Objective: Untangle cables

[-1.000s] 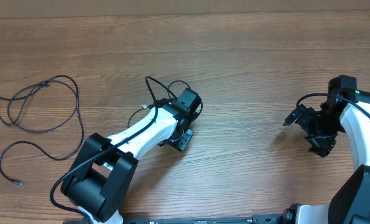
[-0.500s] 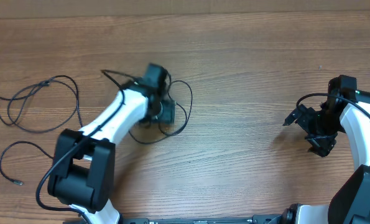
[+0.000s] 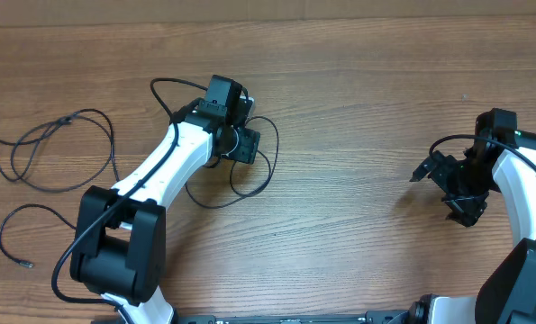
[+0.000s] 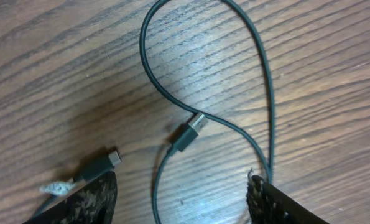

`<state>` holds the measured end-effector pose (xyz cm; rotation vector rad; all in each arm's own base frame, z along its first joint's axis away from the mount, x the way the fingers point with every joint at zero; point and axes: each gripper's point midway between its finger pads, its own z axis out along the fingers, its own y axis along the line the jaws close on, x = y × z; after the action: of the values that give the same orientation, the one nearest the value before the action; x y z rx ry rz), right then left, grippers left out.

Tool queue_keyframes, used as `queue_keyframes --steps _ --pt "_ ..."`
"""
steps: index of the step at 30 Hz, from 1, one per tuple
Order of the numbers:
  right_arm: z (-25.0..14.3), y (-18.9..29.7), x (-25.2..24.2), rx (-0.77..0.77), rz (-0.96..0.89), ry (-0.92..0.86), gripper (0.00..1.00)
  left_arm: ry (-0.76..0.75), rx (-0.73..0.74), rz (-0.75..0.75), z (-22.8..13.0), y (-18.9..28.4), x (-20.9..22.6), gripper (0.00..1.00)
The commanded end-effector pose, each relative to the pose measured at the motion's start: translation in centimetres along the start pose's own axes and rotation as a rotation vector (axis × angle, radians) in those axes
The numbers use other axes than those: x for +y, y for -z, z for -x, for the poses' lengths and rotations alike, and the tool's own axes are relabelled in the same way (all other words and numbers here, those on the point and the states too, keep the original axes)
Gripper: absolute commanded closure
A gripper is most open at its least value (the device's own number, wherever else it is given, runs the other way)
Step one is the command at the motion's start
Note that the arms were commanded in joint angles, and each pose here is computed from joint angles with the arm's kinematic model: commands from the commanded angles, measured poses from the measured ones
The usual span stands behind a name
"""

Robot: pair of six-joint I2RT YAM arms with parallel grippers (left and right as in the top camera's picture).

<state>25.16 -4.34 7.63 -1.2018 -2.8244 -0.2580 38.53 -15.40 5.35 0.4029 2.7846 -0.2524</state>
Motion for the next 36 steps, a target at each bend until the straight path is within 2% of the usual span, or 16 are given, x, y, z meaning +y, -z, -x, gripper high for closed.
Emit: queue_keyframes --steps 1,6,9,11,15,16,20,23,27,29,33,36 --pt "-0.1 -0.2 0.0 0.007 0.002 0.004 0.0 -0.079 0.029 0.016 -0.4 -1.5 0.2 0.33" --pt "-0.1 -0.2 -0.1 0.008 0.002 0.004 0.0 -0.096 0.065 0.014 -1.1 -3.2 0.1 0.34" --pt "-0.2 -0.2 -0.1 0.01 0.001 0.004 0.0 -0.092 0.099 0.011 -1.9 -4.3 0.3 0.39" --pt "-0.2 -0.2 -0.1 0.01 0.001 0.004 0.0 -0.089 0.121 0.005 -2.4 -4.8 0.2 0.52" --pt "-0.2 -0.2 -0.1 0.01 0.001 0.003 0.0 -0.086 0.136 -0.015 -2.8 -4.8 -0.1 0.9" --pt "-0.2 -0.2 -0.1 0.01 0.001 0.004 0.0 -0.086 0.138 -0.016 -2.8 -4.7 -0.1 0.96" --pt "-0.2 -0.2 -0.1 0.01 0.001 0.004 0.0 -0.083 0.14 -0.01 -2.0 -3.0 -0.1 0.96" --pt "-0.2 -0.2 -0.1 0.01 0.001 0.004 0.0 -0.072 0.11 0.0 0.2 -0.2 0.1 0.96" --pt "-0.2 -0.2 -0.1 0.01 0.0 0.004 0.0 -0.056 0.015 0.007 4.3 5.6 0.4 0.96" --pt "-0.2 -0.2 -0.1 0.01 0.0 0.004 0.0 -0.048 -0.063 0.014 6.7 10.0 0.7 0.96" --pt "-0.2 -0.2 -0.1 0.01 0.001 0.004 0.0 -0.025 -0.192 0.084 9.5 16.3 2.3 0.96" --pt "-0.1 -0.2 -0.1 0.009 0.001 0.004 0.0 0.008 -0.259 0.177 10.1 20.2 4.6 0.96"
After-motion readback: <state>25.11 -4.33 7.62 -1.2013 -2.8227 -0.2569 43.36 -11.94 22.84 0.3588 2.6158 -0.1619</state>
